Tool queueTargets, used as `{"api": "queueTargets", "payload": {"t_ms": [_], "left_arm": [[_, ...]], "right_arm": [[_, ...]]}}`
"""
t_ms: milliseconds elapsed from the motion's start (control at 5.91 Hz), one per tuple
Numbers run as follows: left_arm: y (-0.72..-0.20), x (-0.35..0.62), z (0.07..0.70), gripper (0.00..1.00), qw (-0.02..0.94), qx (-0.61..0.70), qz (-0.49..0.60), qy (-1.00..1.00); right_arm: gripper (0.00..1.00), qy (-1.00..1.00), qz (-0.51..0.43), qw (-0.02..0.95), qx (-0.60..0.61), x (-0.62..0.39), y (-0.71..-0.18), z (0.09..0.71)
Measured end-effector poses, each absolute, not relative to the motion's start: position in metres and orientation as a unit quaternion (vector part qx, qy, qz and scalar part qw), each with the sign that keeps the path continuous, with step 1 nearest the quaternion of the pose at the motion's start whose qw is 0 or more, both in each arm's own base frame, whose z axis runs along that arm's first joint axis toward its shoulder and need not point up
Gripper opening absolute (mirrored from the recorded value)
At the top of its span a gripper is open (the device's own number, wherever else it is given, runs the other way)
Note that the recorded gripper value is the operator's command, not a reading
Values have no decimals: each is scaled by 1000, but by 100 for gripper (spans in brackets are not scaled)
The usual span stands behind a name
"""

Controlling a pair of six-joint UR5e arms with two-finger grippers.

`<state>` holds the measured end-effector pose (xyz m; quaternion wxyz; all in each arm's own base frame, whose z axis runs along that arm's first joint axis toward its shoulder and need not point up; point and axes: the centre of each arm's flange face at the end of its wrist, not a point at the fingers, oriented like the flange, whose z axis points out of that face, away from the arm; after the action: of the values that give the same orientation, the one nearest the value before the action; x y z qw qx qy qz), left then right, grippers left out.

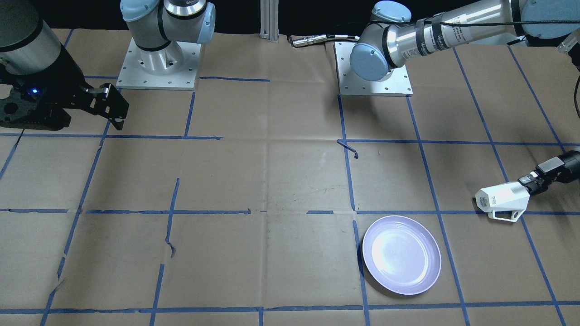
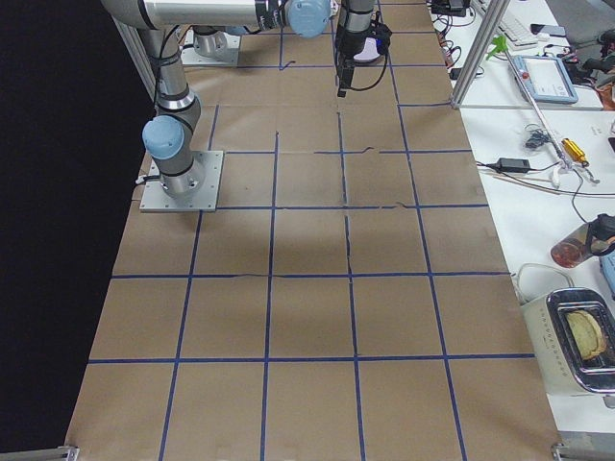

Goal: Flip cup and place on plate
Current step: 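Lift the cup with the left gripper and rotate it upright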

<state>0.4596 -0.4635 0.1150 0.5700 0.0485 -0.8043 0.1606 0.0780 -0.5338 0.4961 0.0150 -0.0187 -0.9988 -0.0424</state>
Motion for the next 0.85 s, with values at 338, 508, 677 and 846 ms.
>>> {"api": "queueTargets", "payload": {"t_ms": [338,508,677,846], "left_arm": [[-466,458,118,0,577,60,169,-797],[-466,457,128,0,579,67,171,-795],[-466,456,155,0,575,78,168,-797],[-464,451,203,0,567,98,162,-802]], "right_arm": [[100,-999,-42,15,-19,78,-534,496],[100,-999,-42,15,-19,78,-534,496],[100,-999,-42,15,-19,78,-534,496],[100,-999,-42,15,-19,78,-534,496]]}}
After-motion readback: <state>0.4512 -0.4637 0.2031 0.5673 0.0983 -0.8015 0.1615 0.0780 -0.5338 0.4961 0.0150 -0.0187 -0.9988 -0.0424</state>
